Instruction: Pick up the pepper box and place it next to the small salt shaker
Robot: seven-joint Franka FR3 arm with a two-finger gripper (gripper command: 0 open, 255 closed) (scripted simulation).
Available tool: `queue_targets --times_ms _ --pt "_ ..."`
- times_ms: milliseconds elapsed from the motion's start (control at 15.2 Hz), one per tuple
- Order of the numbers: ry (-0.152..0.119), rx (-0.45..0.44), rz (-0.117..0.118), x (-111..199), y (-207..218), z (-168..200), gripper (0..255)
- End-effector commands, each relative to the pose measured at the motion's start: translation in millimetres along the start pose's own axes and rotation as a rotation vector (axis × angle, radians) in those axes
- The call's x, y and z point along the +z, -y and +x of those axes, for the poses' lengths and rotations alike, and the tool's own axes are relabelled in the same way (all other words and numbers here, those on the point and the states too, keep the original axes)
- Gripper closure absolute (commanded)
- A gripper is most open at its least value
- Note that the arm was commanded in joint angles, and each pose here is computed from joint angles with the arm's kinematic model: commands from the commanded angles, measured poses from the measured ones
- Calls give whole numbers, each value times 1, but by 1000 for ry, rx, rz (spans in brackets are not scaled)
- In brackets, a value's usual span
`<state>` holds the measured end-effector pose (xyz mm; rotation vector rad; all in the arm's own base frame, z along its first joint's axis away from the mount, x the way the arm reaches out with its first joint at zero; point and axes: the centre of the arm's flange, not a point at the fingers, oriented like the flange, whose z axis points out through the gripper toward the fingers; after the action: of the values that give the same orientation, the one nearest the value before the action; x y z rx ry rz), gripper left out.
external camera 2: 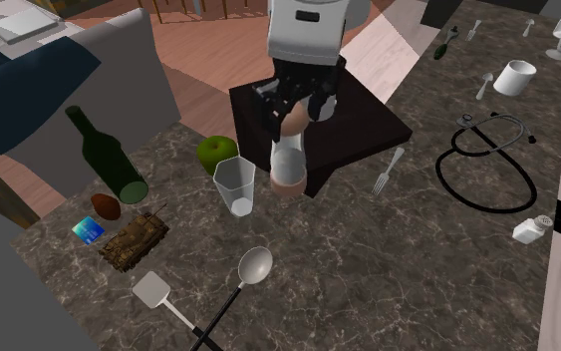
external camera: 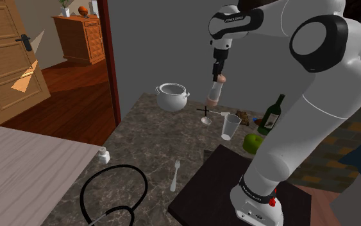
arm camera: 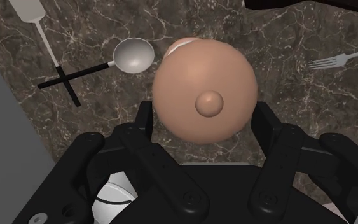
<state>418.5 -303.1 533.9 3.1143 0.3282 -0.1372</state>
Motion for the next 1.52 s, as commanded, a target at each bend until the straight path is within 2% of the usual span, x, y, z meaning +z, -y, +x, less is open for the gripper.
queue_targets --times_ms 0,1452 --pt "0 0 0 -5 10 7 255" --pt "0 0 0 -22 238 186 255"
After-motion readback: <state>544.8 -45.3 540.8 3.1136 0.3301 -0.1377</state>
